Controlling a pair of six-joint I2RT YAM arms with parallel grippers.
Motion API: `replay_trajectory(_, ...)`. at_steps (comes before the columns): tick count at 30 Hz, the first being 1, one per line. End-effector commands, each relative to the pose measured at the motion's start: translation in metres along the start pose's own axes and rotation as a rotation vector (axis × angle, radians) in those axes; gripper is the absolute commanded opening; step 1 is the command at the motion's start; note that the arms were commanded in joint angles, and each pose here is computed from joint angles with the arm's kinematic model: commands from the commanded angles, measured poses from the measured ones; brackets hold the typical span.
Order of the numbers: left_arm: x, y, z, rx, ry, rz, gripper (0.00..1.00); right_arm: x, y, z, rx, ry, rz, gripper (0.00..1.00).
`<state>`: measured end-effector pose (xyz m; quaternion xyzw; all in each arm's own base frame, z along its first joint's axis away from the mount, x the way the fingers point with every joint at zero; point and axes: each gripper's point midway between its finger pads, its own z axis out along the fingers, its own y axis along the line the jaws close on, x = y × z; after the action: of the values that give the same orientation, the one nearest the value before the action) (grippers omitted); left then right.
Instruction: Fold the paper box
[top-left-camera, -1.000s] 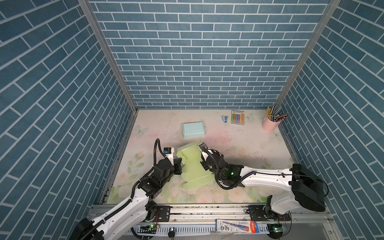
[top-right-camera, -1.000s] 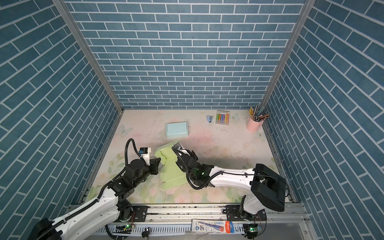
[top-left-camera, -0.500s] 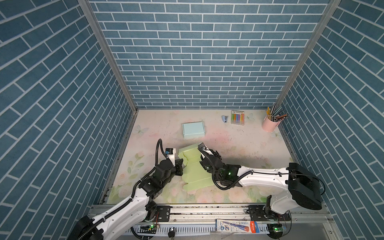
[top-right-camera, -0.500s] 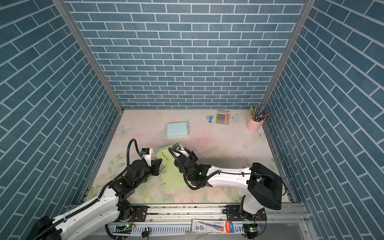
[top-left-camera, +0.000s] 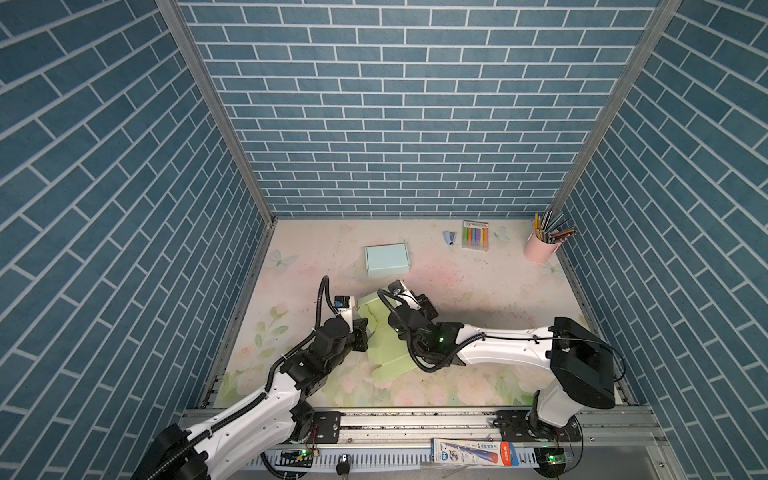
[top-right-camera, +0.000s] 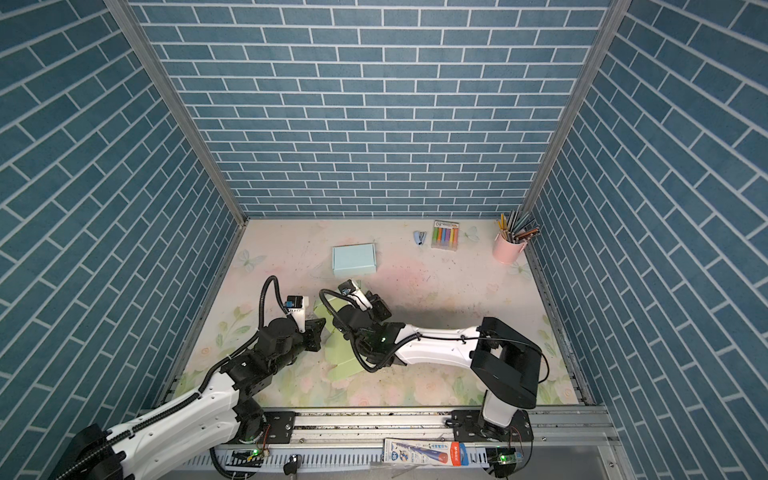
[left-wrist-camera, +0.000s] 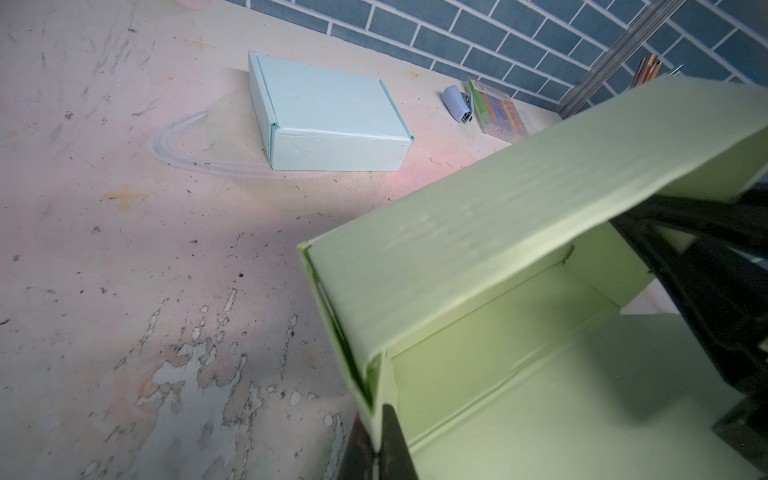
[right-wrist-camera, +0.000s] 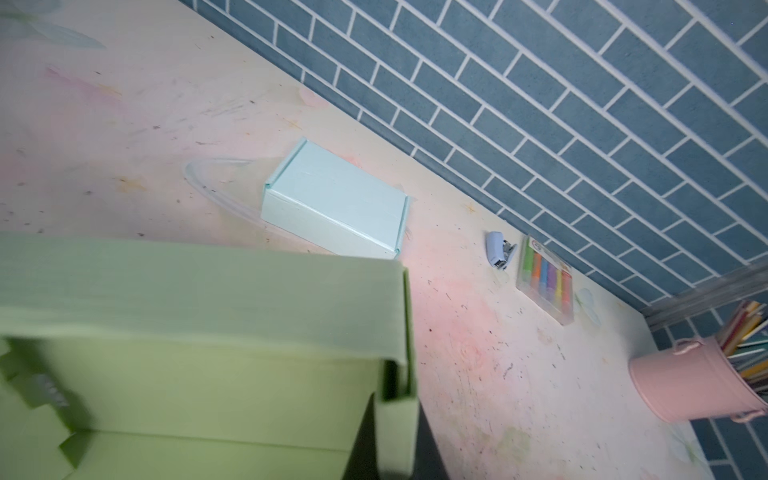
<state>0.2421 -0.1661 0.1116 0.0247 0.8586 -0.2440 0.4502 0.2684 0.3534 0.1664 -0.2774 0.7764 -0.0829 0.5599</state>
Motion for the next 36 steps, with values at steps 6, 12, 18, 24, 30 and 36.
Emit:
replay_trajectory(6,-0.029,-0.026,-0.002,0.076,-0.082,-0.006,0.0,0.015,0.008,0.003,0.032,0.036,-0.103,0.17)
replay_trajectory(12,-0.03,-0.029,0.0,0.083,-0.082,-0.012,0.0,0.018,0.007,0.005,0.04,0.039,-0.102,0.04)
replay_trajectory(18,-0.029,-0.025,-0.002,0.066,-0.091,-0.015,0.0,0.014,0.001,-0.001,0.022,0.02,-0.046,0.01)
replay_trajectory(24,-0.026,-0.016,-0.003,0.031,-0.108,-0.024,0.0,0.004,-0.011,-0.018,-0.015,-0.036,0.049,0.15)
replay_trajectory(30,-0.021,-0.006,0.0,-0.014,-0.113,-0.016,0.0,0.0,-0.011,-0.027,-0.054,-0.064,0.1,0.26)
replay_trajectory(36,-0.019,0.002,0.0,-0.04,-0.127,-0.021,0.0,-0.002,-0.007,-0.047,-0.15,-0.113,0.168,0.42)
